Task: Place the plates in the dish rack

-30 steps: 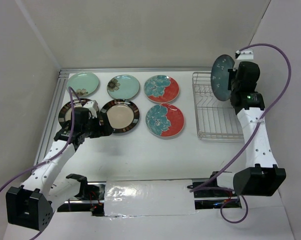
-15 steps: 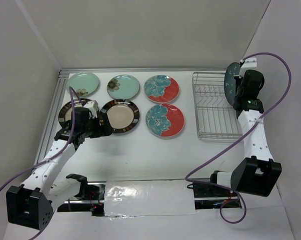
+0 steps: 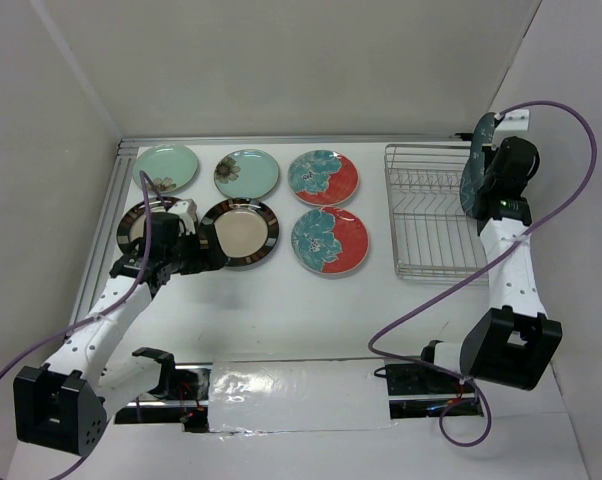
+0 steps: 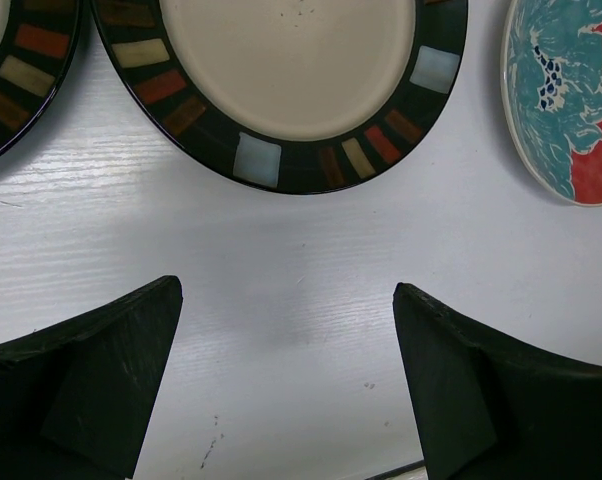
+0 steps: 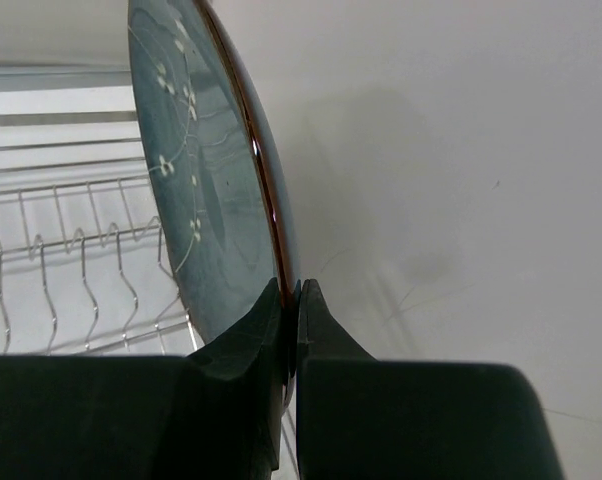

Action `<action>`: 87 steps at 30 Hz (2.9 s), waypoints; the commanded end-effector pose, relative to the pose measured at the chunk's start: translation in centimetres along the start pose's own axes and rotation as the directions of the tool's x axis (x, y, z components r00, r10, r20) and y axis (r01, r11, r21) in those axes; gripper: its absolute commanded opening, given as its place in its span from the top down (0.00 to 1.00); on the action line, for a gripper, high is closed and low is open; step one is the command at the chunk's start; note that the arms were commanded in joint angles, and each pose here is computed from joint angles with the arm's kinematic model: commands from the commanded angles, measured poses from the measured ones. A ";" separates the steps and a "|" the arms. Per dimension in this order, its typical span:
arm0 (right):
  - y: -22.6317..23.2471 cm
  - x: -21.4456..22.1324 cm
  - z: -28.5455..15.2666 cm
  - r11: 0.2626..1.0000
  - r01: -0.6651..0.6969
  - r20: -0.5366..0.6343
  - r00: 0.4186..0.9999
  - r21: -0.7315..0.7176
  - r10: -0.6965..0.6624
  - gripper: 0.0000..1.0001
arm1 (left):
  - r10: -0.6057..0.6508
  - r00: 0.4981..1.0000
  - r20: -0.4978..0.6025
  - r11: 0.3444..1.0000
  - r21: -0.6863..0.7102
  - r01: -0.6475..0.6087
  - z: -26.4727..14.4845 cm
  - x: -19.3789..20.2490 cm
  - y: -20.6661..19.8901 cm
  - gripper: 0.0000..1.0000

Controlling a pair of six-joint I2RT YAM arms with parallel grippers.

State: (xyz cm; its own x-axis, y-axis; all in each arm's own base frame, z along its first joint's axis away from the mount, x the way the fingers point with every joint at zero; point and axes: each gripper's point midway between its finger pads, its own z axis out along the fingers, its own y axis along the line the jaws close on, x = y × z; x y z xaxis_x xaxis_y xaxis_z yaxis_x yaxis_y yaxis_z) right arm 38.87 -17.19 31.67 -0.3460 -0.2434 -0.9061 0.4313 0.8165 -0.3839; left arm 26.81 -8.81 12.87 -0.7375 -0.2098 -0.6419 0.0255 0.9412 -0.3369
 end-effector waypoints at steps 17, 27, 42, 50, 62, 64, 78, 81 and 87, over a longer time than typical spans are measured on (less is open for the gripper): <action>-1.3 -1.0 3.6 0.989 -0.106 0.152 0.984 0.108 0.089 1.00 | 0.004 1.000 0.021 1.000 0.014 -0.004 -0.1 -1.3 -0.7 0.00; 2.1 2.5 5.5 0.987 -0.160 0.058 0.986 0.009 0.160 1.00 | 0.004 1.000 0.024 1.000 0.006 -0.004 -0.1 -1.6 -0.6 0.00; 3.3 3.4 4.9 0.974 -0.222 0.028 0.974 -0.035 0.223 0.51 | 0.012 1.000 0.019 1.000 -0.006 -0.011 0.1 -1.3 -0.3 0.00; 2.9 -3.2 1.6 0.965 -0.237 0.121 0.961 -0.108 0.250 0.36 | 0.012 1.000 0.019 1.000 -0.006 -0.011 0.1 -1.3 -0.3 0.00; 20.9 -9.3 -10.9 0.526 -0.422 -0.186 0.877 -0.738 0.443 0.23 | -0.004 1.000 -0.011 1.000 -0.017 0.003 0.7 -0.8 0.0 0.00; 25.4 -8.5 -14.1 0.396 -0.437 -0.283 0.876 -0.808 0.390 0.17 | -0.005 1.000 -0.020 1.000 -0.020 0.004 0.9 -0.6 0.1 0.00; 35.1 2.1 -20.0 0.397 -0.610 -0.597 0.783 -0.686 0.174 0.18 | -0.022 0.997 -0.077 0.994 0.107 0.030 1.4 0.0 -2.3 0.02; 33.9 2.2 -20.1 0.401 -0.625 -0.600 0.774 -0.670 0.202 0.17 | -0.080 0.989 -0.124 0.970 0.220 0.106 2.2 0.1 -4.9 0.07; 31.7 2.6 -19.2 0.438 -0.645 -0.611 0.755 -0.626 0.239 0.17 | -0.161 0.969 -0.189 0.901 0.372 0.223 4.3 0.3 -12.2 0.10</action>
State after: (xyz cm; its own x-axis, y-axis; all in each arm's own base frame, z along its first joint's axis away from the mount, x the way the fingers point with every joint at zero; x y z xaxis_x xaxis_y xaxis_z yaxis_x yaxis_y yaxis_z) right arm 35.81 19.60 18.65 -0.7103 0.2884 -0.6421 -0.1353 0.8392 0.5267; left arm 27.56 -16.32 10.15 -0.8585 -0.2417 -0.4523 0.0586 0.8300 -0.5547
